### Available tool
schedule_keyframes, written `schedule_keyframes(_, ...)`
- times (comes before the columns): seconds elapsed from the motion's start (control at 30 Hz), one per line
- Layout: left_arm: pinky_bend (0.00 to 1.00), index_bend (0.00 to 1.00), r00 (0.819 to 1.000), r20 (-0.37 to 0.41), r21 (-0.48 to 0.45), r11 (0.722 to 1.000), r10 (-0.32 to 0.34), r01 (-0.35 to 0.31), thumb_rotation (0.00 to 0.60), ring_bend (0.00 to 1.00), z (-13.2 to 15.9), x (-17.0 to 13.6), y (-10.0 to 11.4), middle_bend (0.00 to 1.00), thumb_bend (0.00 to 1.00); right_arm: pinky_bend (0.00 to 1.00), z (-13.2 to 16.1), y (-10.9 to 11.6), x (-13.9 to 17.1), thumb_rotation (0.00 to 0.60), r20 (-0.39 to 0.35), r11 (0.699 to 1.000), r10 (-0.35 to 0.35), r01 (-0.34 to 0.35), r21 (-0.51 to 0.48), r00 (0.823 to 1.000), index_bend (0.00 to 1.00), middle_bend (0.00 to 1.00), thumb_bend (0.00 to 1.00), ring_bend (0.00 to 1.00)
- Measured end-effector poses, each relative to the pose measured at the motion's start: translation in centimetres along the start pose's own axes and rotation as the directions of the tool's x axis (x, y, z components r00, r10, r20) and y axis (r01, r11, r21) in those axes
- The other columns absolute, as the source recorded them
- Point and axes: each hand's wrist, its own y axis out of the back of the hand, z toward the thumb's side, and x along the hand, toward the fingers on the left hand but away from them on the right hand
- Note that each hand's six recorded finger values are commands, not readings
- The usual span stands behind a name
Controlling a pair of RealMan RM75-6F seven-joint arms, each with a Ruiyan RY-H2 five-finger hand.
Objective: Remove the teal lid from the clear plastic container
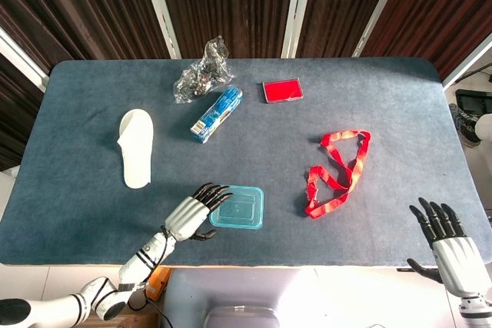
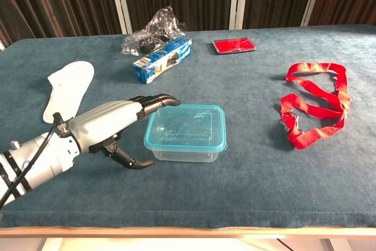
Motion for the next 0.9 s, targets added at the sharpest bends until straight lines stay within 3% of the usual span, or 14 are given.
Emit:
schedule_keyframes(0.17, 0.0, 0.0, 1.0, -0.005, 0.001, 1.0, -0.002, 0.002, 0.6, 0.0, -0.2, 0.5, 0.1, 0.0, 0.25, 0.0, 0.1, 0.0, 0.0, 0.6, -0.003, 1.0, 0.0, 0.0, -0.003, 1.0, 0.0, 0.0, 0.14, 0.0)
schedule_keyframes(0.57, 0.0, 0.0, 0.997, -0.006, -0.031, 0.996, -0.081, 0.081, 0.6, 0.0, -0.1, 2.2, -0.1, 0.0, 0.26, 0.0, -0.1, -0.1, 0.0, 0.6, 0.002, 1.0, 0.009, -0.009, -0.001, 1.0, 0.0, 0.0, 0.14, 0.0)
schedule_keyframes(0.9, 0.04, 0.0, 0.995, -0.026, -0.06, 0.994, -0.092, 0.091, 0.6, 0.0, -0.4, 3.0, 0.5, 0.0, 0.26, 0.0, -0.1, -0.1, 0.0, 0.6, 0.007, 1.0, 0.012, -0.012, 0.003, 1.0, 0.0, 0.0, 0.14, 0.0)
